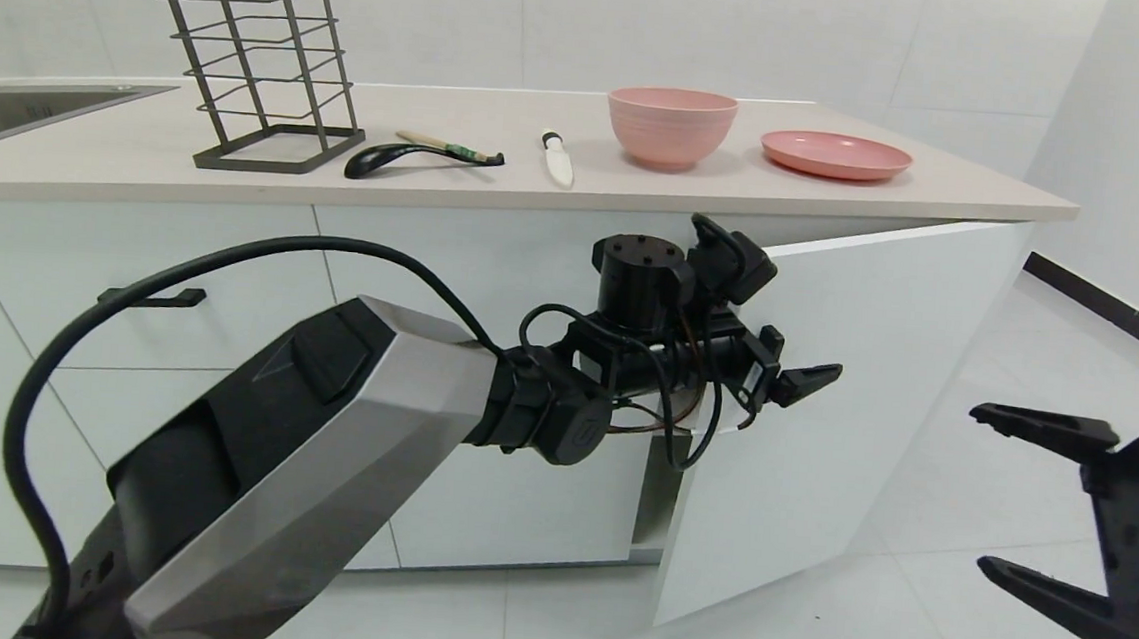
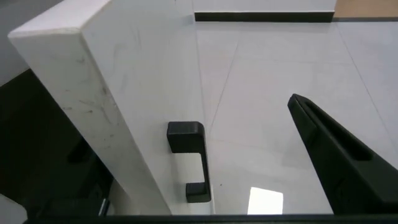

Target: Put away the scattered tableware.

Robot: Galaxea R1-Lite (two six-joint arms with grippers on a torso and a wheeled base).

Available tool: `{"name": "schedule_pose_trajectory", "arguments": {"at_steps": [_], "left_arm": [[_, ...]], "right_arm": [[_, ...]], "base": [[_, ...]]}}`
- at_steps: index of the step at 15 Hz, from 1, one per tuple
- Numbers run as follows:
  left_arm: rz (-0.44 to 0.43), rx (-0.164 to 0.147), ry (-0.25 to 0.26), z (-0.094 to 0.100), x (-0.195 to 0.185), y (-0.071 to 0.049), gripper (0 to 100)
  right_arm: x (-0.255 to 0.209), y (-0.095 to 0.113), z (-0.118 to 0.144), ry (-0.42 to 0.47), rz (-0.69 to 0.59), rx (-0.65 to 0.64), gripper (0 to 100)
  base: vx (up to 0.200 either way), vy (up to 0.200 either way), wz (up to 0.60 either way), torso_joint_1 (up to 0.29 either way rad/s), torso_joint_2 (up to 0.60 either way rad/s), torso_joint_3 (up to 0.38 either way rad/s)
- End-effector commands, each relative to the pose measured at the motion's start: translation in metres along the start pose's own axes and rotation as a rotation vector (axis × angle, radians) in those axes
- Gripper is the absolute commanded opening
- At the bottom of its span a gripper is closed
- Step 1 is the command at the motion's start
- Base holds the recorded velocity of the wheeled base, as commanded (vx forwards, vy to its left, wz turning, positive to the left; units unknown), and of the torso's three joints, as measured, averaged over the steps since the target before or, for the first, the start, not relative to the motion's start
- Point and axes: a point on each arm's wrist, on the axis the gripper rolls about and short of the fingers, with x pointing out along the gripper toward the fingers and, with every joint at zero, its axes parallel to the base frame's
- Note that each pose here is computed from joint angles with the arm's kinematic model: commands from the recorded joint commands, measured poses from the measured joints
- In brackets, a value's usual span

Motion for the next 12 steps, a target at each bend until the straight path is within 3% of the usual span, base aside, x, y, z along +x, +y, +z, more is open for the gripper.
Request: {"name": "schedule_pose_trajectory", "arguments": {"at_steps": [1,4,5,9,12], "left_arm": [[-0.024,0.001,-0.005,0.002,0.005,-0.011,100],[-0.075,0.000,-0.007,0.004,0.014,-0.036,100],[-0.081,0.000,-0.007,0.004,0.015,-0.039,100],[-0.153,-0.007,-0.001,-0.005,0.030,-0.074,100],[-0.183,0.001,-0.027,-0.001,0.039,-0.088,100]], "right_arm": [[-0.008,0.021,0.045,-0.060,-0.012,-0.229,100],[-0.012,0.031,0.078,-0.108,-0.020,-0.406,100],[-0.012,0.032,0.082,-0.114,-0.021,-0.429,100],[-0.016,0.044,0.099,-0.139,-0.027,-0.543,100],[-0.019,0.051,0.109,-0.150,-0.036,-0.600,100]], "base": [[0.000,0.000,0.00,0.000,0.00,0.000],[0.000,0.000,0.00,0.000,0.00,0.000],[0.000,0.000,0.00,0.000,0.00,0.000],[0.000,0.000,0.00,0.000,0.00,0.000],[0.000,0.000,0.00,0.000,0.00,0.000]]}}
